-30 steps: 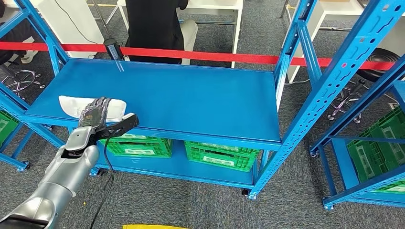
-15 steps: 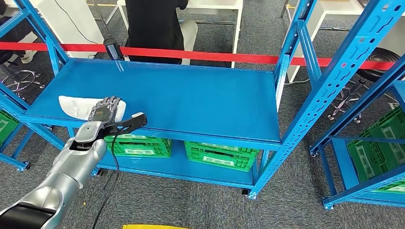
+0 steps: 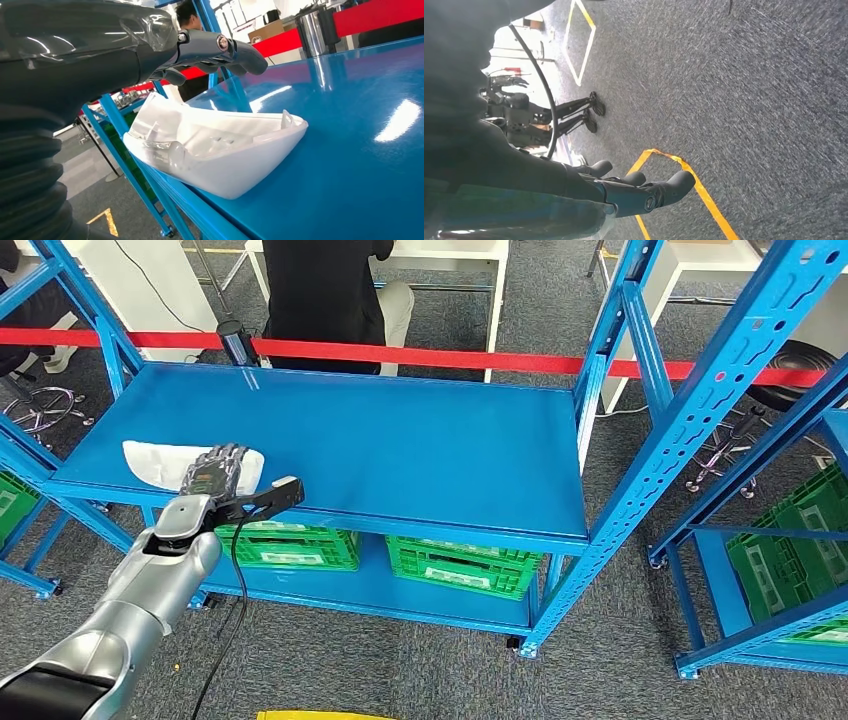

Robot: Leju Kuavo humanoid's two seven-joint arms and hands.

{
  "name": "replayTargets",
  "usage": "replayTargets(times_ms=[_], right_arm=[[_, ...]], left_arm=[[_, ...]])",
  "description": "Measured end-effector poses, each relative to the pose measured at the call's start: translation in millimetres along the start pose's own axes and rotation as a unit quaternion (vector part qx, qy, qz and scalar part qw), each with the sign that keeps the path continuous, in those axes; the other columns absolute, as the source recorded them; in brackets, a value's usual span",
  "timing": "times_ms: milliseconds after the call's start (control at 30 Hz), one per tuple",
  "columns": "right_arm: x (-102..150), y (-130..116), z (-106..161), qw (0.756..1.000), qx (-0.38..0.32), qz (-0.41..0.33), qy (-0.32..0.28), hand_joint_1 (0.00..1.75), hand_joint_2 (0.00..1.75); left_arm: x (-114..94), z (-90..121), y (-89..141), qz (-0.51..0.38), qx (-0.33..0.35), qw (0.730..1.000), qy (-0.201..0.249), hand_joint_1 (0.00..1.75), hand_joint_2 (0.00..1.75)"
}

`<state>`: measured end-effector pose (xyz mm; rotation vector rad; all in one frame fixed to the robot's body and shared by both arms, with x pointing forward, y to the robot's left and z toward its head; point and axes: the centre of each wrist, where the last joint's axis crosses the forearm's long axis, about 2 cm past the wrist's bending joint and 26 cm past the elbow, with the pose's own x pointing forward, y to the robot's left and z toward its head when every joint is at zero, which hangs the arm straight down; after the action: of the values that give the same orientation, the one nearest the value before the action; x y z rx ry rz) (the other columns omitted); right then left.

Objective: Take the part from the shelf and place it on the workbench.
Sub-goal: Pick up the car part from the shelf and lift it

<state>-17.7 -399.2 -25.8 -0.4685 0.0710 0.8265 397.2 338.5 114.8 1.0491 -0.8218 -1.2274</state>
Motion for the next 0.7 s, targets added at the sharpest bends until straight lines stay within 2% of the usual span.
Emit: replayTargets(times_ms=[267,667,700], right_arm=[[0,-2,-3,1.0,-0.004,0.005,0.001,0.0,1.75],[4,-3,-6,1.0,-0.003,0.004,0.007,0.0,1.75],[4,-3,-7,1.0,-0.004,0.005,0.006,0.0,1.75]], left_arm=[[-8,1,-2,-0.009,0.003,0.999,0.034,0.0,1.75],[-10,3,-8,-0.015,-0.006,0.999,0.045,0.0,1.75],[-10,3,-9,-0.016,-0.007,0.999,0.045,0.41,1.75]])
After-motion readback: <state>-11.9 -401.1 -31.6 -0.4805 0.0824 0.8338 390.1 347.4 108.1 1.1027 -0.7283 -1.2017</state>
